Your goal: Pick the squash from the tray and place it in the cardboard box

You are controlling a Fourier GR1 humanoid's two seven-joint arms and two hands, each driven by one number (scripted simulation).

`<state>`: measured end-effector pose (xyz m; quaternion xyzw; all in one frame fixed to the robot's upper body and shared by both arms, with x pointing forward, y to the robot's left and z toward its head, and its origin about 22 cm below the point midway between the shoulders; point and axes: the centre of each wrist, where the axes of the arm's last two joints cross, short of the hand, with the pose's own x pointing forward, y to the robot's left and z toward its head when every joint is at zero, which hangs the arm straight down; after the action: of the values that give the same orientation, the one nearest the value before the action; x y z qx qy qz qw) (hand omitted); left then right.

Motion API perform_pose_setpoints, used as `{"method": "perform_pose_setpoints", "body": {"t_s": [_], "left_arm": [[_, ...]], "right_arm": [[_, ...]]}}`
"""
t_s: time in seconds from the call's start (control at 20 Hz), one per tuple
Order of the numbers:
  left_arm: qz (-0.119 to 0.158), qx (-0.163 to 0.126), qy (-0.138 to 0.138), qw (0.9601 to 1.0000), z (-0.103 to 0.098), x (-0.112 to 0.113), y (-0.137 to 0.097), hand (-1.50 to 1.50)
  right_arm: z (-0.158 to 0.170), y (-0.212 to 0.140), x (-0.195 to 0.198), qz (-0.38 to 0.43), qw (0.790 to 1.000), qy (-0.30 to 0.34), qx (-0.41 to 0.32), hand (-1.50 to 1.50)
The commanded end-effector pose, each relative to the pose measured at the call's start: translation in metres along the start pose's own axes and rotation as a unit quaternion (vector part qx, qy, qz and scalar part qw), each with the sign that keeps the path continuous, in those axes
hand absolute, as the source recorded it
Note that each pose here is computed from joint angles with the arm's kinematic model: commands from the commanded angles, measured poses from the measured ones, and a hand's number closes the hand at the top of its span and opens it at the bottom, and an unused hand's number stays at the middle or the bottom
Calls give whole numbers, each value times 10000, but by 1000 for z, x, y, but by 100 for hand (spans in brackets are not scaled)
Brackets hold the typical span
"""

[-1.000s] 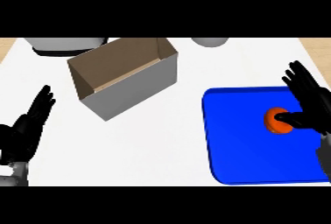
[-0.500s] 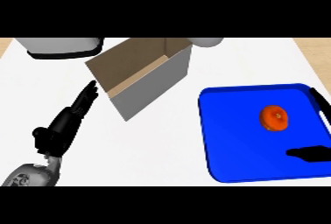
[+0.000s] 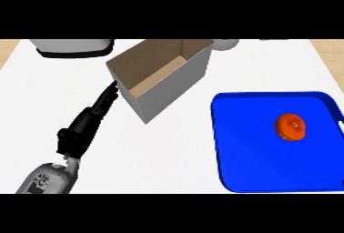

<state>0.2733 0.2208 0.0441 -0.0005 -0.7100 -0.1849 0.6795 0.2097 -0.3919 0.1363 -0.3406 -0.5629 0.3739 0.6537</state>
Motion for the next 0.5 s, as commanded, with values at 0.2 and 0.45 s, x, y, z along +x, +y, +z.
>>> {"method": "perform_pose_setpoints", "body": {"t_s": [0.2,0.45], "left_arm": [[-13,-200,-69,9998,-1,-7,1,0],[22,-252,-18,9997,-18,-8,3,0]], "right_arm": [[6,-36,29,-240,9929,488,1055,-150],[-13,-33,35,-373,9902,762,1108,-150]]}}
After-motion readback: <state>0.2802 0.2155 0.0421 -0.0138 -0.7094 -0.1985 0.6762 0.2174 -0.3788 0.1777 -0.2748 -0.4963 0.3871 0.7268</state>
